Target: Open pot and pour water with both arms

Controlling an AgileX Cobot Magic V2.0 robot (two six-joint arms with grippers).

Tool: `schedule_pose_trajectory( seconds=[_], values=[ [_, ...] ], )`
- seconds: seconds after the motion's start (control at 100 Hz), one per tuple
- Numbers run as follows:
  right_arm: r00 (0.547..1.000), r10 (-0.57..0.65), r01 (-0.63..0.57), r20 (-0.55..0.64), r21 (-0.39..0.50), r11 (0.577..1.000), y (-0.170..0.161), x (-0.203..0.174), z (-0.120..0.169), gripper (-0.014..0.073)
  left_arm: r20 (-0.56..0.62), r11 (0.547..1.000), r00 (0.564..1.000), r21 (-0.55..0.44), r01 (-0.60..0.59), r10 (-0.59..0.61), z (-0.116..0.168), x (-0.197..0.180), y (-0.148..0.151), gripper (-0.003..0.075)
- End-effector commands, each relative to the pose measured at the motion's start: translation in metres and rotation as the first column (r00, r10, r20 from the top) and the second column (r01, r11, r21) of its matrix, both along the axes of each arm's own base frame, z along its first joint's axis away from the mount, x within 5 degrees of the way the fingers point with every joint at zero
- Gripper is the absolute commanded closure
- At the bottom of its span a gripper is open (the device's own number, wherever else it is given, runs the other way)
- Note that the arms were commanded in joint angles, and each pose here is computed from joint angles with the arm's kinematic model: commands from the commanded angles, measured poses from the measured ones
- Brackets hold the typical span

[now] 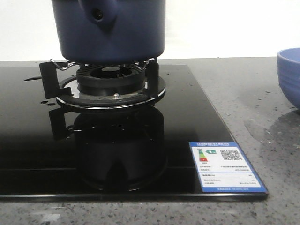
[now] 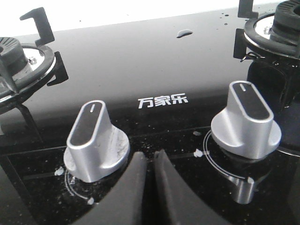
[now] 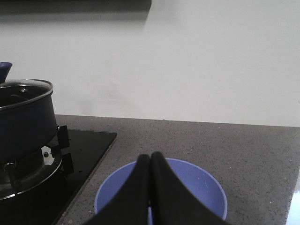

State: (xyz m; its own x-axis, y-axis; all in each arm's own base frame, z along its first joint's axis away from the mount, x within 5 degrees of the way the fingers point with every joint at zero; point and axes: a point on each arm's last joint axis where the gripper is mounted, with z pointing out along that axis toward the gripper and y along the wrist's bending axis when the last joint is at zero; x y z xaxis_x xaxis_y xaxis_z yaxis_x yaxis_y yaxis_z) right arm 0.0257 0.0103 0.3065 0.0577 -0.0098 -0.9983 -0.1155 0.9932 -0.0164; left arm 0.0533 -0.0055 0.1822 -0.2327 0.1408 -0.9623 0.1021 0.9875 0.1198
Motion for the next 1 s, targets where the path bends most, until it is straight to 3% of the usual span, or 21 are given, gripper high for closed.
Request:
schedule_pose_trajectory(
  seconds=[0.0, 0.16, 0.28, 0.41, 0.51, 0.63, 0.77, 0.94, 0.99],
  values=[
    [0.997, -0.015, 0.015, 0.078, 0.005, 1.000, -0.002, 0.000, 0.011, 0.0659, 0.034, 1.000, 0.999, -0.021, -0.007, 0.008, -0.005, 0.000, 0.000, 0.0741],
    [0.999, -0.012, 0.011, 0.051, 0.001, 1.000, -0.001, 0.002, 0.006, 0.0659, 0.034, 1.000, 0.999, -0.021, -0.007, 0.008, -0.005, 0.000, 0.000, 0.0741],
    [0.995, -0.070, 0.074, 0.068, -0.068, 0.995, -0.005, 0.010, -0.007, 0.0659, 0.034, 1.000, 0.999, -0.021, -0.007, 0.008, -0.005, 0.000, 0.000, 0.0741],
    [0.983, -0.151, 0.153, 0.106, -0.002, 0.988, -0.012, 0.023, -0.036, 0.0659, 0.034, 1.000, 0.999, -0.021, -0.007, 0.008, -0.005, 0.000, 0.000, 0.0741],
    [0.984, -0.180, 0.177, 0.018, 0.114, 0.978, -0.015, 0.031, -0.072, 0.0659, 0.034, 1.000, 0.999, -0.021, -0.007, 0.008, -0.005, 0.000, 0.000, 0.0741],
    [0.979, -0.196, 0.201, -0.056, 0.110, 0.973, -0.016, 0.036, -0.108, 0.0659, 0.034, 1.000, 0.999, -0.021, -0.007, 0.008, -0.005, 0.000, 0.000, 0.0741],
    [0.953, -0.224, 0.246, -0.203, 0.086, 0.966, -0.018, 0.034, -0.120, 0.0659, 0.034, 1.000, 0.999, -0.021, -0.007, 0.008, -0.005, 0.000, 0.000, 0.0741],
    [0.915, -0.204, 0.276, -0.348, 0.171, 0.946, -0.017, 0.029, -0.135, 0.0659, 0.034, 1.000, 0.999, -0.021, -0.007, 0.008, -0.005, 0.000, 0.000, 0.0741],
    [0.926, -0.204, 0.270, -0.319, 0.177, 0.947, -0.017, 0.028, -0.132, 0.0659, 0.034, 1.000, 0.999, -0.021, -0.007, 0.008, -0.005, 0.000, 0.000, 0.0741]
  ],
)
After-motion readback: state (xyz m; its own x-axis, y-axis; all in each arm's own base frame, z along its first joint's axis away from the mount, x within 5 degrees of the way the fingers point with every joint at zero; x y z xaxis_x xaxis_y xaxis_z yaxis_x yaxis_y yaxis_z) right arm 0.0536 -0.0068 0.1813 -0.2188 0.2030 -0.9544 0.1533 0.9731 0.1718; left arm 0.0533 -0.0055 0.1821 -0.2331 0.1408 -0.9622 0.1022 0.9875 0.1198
